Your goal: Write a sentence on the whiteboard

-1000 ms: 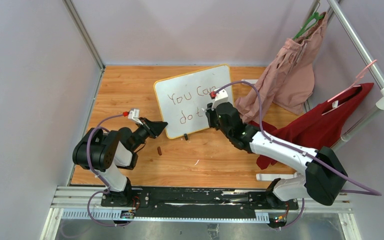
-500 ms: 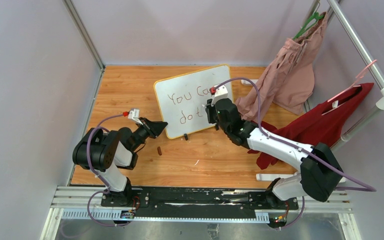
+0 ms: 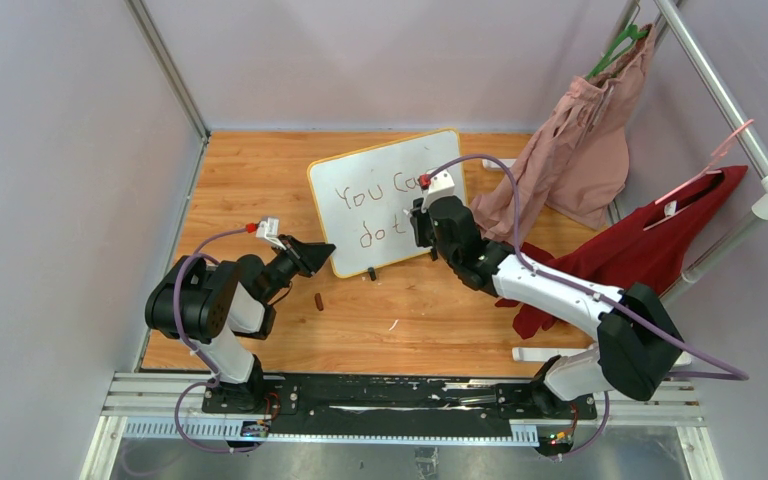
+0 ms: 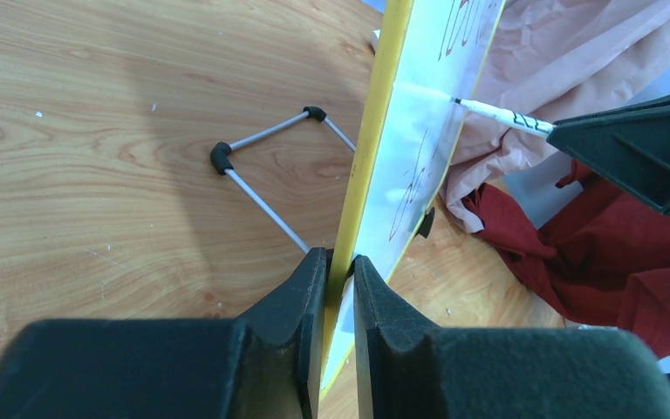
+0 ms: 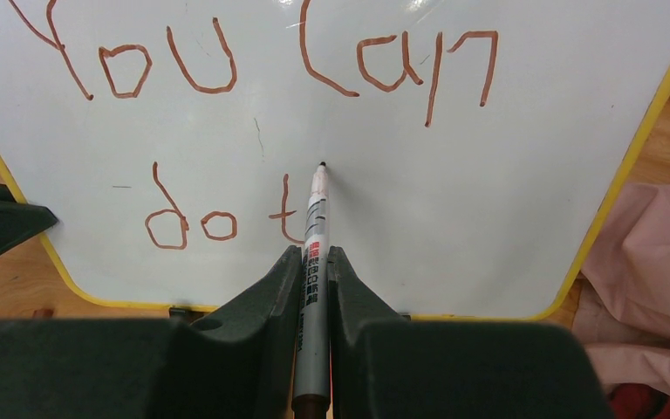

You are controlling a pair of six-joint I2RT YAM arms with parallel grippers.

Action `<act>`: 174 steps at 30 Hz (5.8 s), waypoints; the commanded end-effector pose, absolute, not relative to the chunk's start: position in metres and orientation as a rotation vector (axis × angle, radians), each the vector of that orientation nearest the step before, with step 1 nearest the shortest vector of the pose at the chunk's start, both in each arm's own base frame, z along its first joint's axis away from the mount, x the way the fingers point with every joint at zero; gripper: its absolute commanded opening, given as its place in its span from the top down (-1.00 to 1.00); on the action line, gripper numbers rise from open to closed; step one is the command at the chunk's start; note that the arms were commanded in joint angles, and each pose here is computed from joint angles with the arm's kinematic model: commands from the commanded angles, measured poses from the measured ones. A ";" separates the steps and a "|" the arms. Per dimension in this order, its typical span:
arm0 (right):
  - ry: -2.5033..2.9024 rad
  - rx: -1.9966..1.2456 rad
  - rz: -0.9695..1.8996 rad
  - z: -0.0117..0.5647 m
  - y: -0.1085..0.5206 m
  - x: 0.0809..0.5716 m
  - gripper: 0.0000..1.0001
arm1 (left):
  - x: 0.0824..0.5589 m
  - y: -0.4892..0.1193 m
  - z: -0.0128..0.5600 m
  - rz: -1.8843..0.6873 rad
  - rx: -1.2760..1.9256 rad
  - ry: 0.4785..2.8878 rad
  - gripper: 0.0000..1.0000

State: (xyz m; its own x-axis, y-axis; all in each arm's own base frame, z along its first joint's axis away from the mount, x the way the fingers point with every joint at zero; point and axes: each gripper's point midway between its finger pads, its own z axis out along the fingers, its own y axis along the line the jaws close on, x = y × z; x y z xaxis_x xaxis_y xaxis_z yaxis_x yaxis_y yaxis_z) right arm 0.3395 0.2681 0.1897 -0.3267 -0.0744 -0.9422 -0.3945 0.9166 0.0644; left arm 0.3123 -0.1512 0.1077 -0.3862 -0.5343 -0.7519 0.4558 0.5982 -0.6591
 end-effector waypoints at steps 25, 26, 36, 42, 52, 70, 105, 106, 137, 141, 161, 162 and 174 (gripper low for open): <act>1.992 -0.357 0.351 0.148 0.252 0.314 1.00 | 0.314 -0.151 0.122 -1.043 -0.033 1.598 1.00; 1.987 -0.355 0.352 0.151 0.253 0.314 1.00 | 0.314 -0.151 0.122 -1.042 -0.032 1.598 1.00; 1.942 -0.345 0.371 0.176 0.263 0.326 1.00 | 0.313 -0.151 0.121 -1.043 -0.032 1.601 1.00; 1.923 -0.340 0.367 0.183 0.264 0.330 1.00 | 0.313 -0.151 0.121 -1.042 -0.032 1.603 1.00; 1.921 -0.328 0.337 0.183 0.260 0.337 1.00 | 0.312 -0.152 0.122 -1.043 -0.029 1.599 1.00; 1.938 -0.284 0.292 0.179 0.243 0.342 1.00 | 0.312 -0.151 0.122 -1.042 -0.030 1.600 1.00; 1.958 -0.284 0.321 0.175 0.230 0.322 1.00 | 0.313 -0.151 0.121 -1.042 -0.030 1.600 1.00; 1.946 -0.277 0.320 0.180 0.229 0.322 1.00 | 0.313 -0.151 0.122 -1.042 -0.030 1.600 1.00; 1.821 -0.193 0.362 0.212 0.234 0.351 1.00 | 0.313 -0.150 0.121 -1.034 -0.039 1.599 1.00; 1.831 -0.192 0.364 0.209 0.234 0.352 1.00 | 0.313 -0.150 0.121 -1.033 -0.039 1.598 1.00; 1.871 -0.186 0.356 0.193 0.234 0.357 1.00 | 0.312 -0.150 0.123 -1.033 -0.034 1.594 1.00; 1.875 -0.186 0.355 0.192 0.234 0.357 1.00 | 0.313 -0.150 0.123 -1.033 -0.034 1.593 1.00; 1.894 -0.172 0.329 0.188 0.224 0.353 1.00 | 0.312 -0.150 0.123 -1.032 -0.035 1.592 1.00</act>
State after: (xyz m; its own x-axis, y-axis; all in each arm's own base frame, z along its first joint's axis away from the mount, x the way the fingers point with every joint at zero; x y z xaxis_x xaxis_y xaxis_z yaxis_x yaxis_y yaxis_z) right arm 0.3471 0.2328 0.1782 -0.3514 0.0117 -0.9361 -0.3138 0.9406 0.1295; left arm 0.3101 -0.1529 0.1094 -0.3860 -0.5322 -0.7535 0.4629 0.5948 -0.6573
